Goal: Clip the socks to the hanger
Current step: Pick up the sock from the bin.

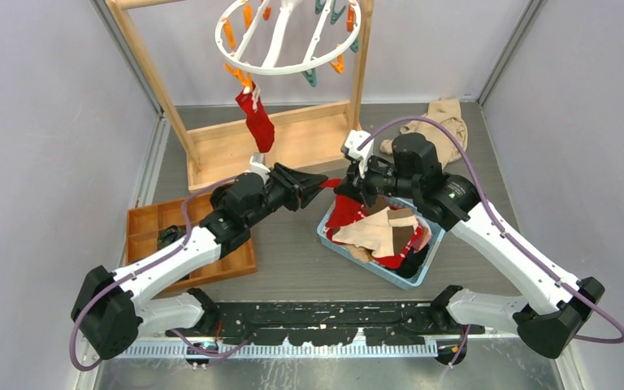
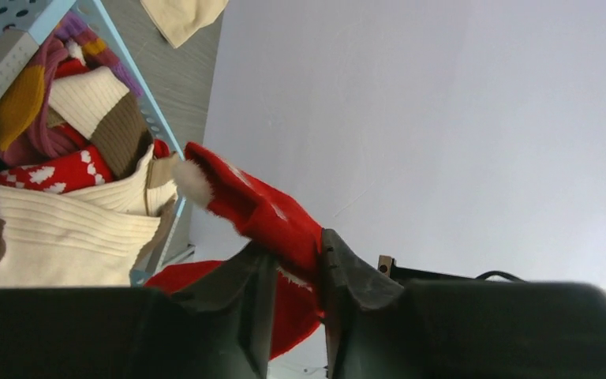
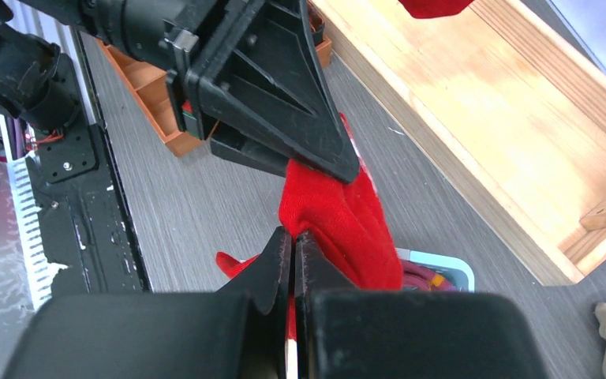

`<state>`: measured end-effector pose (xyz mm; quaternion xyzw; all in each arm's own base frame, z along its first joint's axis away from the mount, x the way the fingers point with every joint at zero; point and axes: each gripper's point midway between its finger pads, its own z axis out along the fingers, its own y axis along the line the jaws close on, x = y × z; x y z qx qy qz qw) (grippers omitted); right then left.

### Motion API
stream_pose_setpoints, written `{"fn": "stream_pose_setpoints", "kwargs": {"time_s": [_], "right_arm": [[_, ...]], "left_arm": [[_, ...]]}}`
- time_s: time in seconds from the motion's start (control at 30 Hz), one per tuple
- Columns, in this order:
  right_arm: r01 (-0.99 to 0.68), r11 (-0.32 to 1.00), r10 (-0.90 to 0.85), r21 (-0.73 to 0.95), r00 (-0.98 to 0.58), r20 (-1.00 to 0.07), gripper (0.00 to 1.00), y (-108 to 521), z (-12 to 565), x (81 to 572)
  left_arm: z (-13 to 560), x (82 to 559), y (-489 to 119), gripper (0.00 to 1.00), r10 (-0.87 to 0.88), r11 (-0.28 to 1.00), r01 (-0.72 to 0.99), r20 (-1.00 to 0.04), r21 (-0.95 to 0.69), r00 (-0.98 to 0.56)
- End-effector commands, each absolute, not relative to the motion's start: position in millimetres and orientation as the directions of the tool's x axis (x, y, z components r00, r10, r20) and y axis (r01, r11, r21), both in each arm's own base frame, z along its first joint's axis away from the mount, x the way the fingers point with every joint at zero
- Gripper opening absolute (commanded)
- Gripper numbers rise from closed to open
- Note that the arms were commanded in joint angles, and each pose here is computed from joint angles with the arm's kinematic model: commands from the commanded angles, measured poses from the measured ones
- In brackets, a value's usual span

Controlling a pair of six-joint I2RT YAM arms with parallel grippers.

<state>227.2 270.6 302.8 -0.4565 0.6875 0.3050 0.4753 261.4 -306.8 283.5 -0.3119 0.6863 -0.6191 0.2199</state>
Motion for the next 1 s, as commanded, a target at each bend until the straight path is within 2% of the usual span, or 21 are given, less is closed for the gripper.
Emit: {"fn": "stream_pose_setpoints", "kwargs": {"time_s": [0.0, 0.03, 0.07, 0.13, 0.2, 0.23, 0.33, 0.43, 0.5, 0.53, 0.57, 0.67, 0.83, 0.97], "right_arm": [[-0.924, 0.363, -0.334, -0.117, -0.011, -0.943, 0.01, 268.7, 321.5, 220.5], [-0.925, 0.360, -0.337, -0.118, -0.011, -0.941, 0.01, 268.4, 320.3, 219.6], [-0.927, 0.356, -0.340, -0.118, -0.011, -0.940, 0.01, 268.1, 319.2, 218.1], [-0.932, 0.342, -0.342, -0.115, -0.009, -0.940, 0.01, 267.4, 317.8, 213.7], [-0.941, 0.320, -0.344, -0.107, -0.011, -0.939, 0.04, 266.2, 315.6, 206.8], [-0.945, 0.310, -0.342, -0.103, -0.010, -0.940, 0.10, 264.9, 315.8, 202.4], [-0.952, 0.297, -0.327, -0.079, -0.023, -0.945, 0.39, 260.8, 316.6, 190.5], [-0.950, 0.310, -0.273, -0.048, -0.040, -0.961, 0.59, 256.5, 325.9, 182.3], [-0.947, 0.319, -0.232, -0.029, -0.048, -0.971, 0.71, 254.4, 331.8, 179.8], [-0.948, 0.316, -0.216, -0.022, -0.049, -0.975, 0.77, 253.9, 334.0, 178.3], [-0.956, 0.292, -0.199, -0.012, -0.048, -0.979, 0.83, 255.4, 334.3, 174.7], [-0.978, 0.209, -0.162, 0.003, -0.038, -0.986, 0.92, 261.2, 331.4, 165.4], [-0.991, 0.130, -0.072, -0.015, 0.006, -0.997, 0.96, 279.2, 333.5, 167.5], [-0.992, 0.125, -0.049, -0.020, 0.014, -0.999, 0.96, 290.2, 337.2, 180.3]], "left_arm": [[315.6, 263.1, -311.5, 0.17, -0.689, 0.040, -0.033, -0.004, -0.999, -0.725], [316.1, 262.8, -312.2, 0.07, -0.685, 0.054, -0.022, -0.021, -0.998, -0.728], [316.8, 262.6, -312.4, 0.01, -0.680, 0.086, 0.013, -0.068, -0.996, -0.730], [318.9, 261.7, -311.8, 0.00, -0.666, 0.150, 0.081, -0.162, -0.985, -0.728], [324.4, 260.1, -308.7, 0.00, -0.641, 0.231, 0.198, -0.302, -0.953, -0.705], [328.3, 258.4, -306.3, 0.00, -0.624, 0.269, 0.268, -0.379, -0.925, -0.684], [339.8, 247.2, -292.1, 0.00, -0.527, 0.404, 0.513, -0.651, -0.757, -0.546], [341.8, 227.7, -275.3, 0.00, -0.325, 0.510, 0.743, -0.897, -0.433, -0.299], [340.1, 207.1, -268.4, 0.00, -0.155, 0.486, 0.860, -0.984, -0.156, -0.091], [337.8, 196.4, -264.9, 0.00, -0.042, 0.439, 0.897, -0.996, 0.050, 0.076], [337.2, 185.0, -262.3, 0.00, 0.018, 0.379, 0.908, -0.983, 0.176, 0.183], [335.7, 160.2, -254.9, 0.00, 0.119, 0.220, 0.878, -0.905, 0.424, 0.408], [334.8, 149.1, -256.7, 0.00, 0.200, 0.047, 0.855, -0.844, 0.516, 0.498], [339.6, 149.8, -262.2, 0.00, 0.205, -0.012, 0.836, -0.817, 0.548, 0.538]]}}
